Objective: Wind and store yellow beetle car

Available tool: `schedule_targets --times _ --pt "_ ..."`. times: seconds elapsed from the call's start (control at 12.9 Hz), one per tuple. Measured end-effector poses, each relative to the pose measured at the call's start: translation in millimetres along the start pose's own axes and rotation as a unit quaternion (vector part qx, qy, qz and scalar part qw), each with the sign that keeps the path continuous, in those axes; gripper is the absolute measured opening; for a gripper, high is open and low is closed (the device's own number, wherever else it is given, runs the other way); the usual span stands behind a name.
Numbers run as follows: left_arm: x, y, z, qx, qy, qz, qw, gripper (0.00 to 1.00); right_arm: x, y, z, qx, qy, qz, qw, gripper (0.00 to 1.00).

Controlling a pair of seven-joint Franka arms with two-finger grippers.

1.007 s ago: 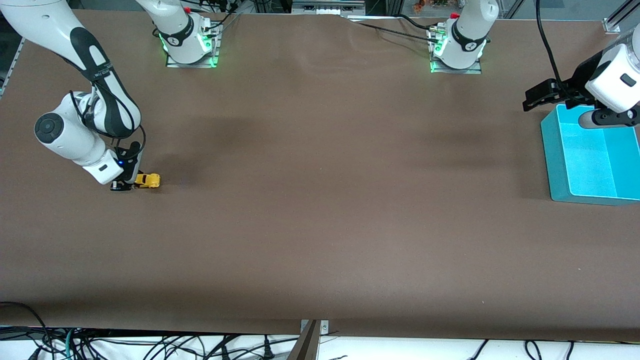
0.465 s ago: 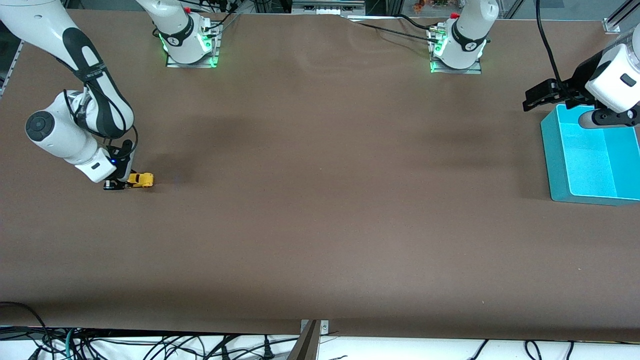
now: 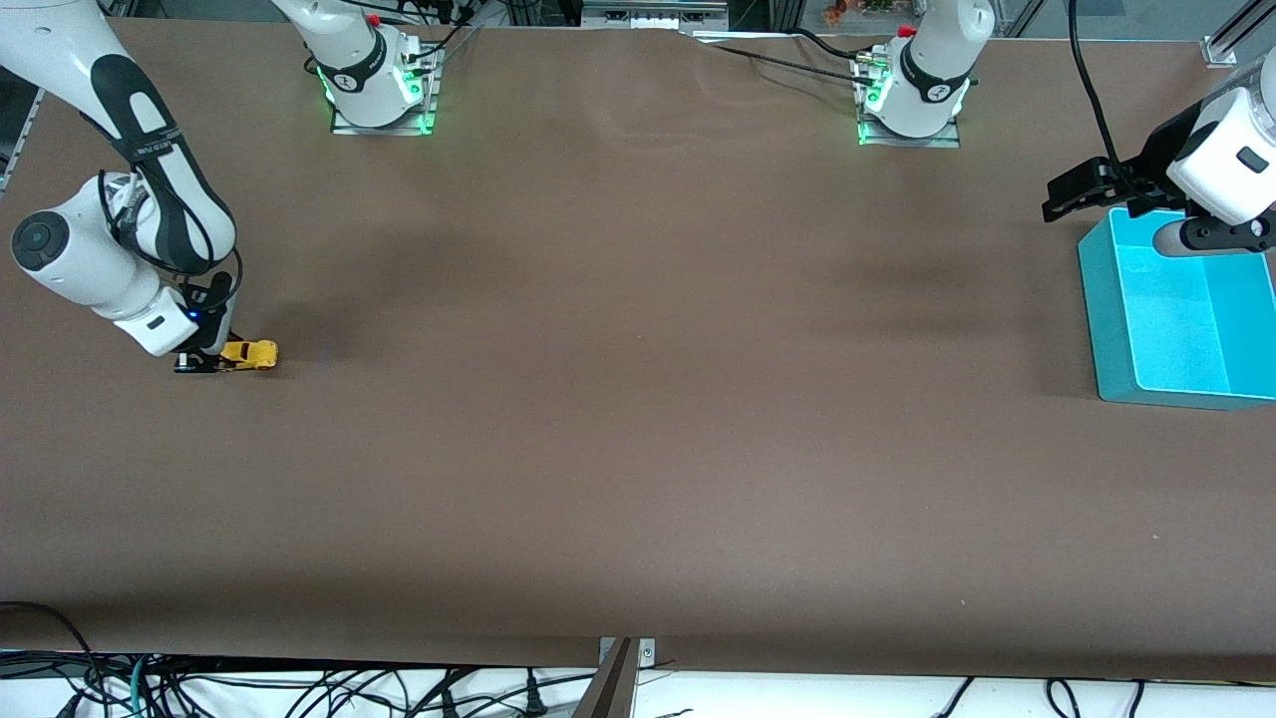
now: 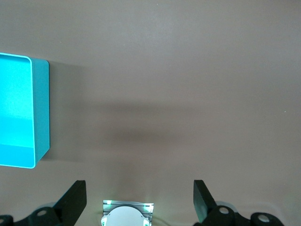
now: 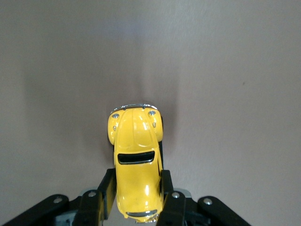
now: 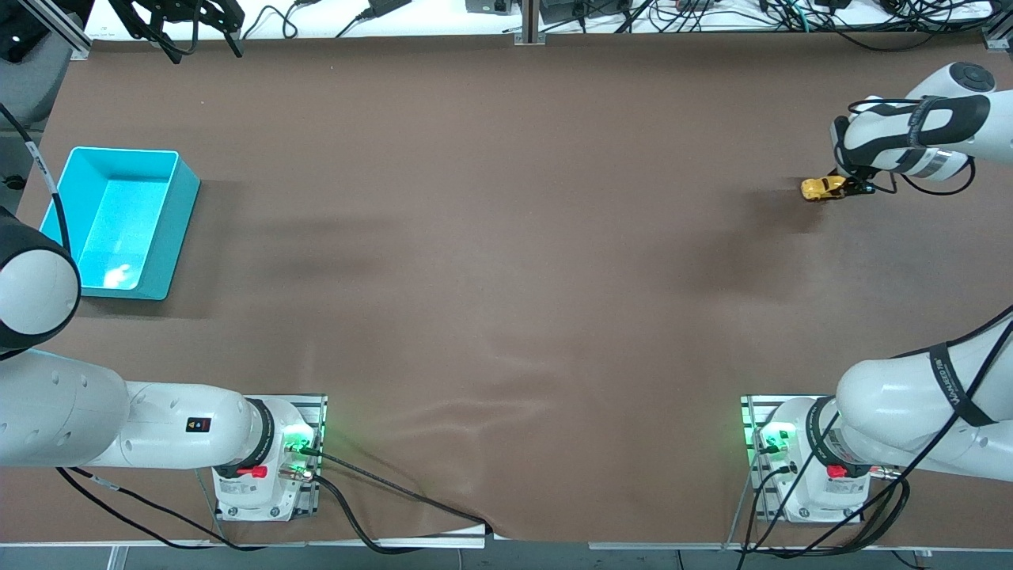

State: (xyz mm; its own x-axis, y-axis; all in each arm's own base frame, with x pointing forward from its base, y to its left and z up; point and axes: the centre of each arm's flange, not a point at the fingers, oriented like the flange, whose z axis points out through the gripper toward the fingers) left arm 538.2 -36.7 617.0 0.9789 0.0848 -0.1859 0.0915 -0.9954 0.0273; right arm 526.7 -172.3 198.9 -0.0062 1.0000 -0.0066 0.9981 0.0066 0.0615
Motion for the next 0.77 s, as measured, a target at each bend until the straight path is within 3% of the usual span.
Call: schedule_targets --times 0.54,0.77 --pt "0 0 0 0.0 -0.002 0.0 1.0 1.0 -61 -21 0 -0.008 -0.003 -0.016 1.0 0.43" --pt "0 0 0 0.0 -0.002 0.0 1.0 1.0 -69 -25 -1 -0.009 -0.002 -0.019 1.0 0.43"
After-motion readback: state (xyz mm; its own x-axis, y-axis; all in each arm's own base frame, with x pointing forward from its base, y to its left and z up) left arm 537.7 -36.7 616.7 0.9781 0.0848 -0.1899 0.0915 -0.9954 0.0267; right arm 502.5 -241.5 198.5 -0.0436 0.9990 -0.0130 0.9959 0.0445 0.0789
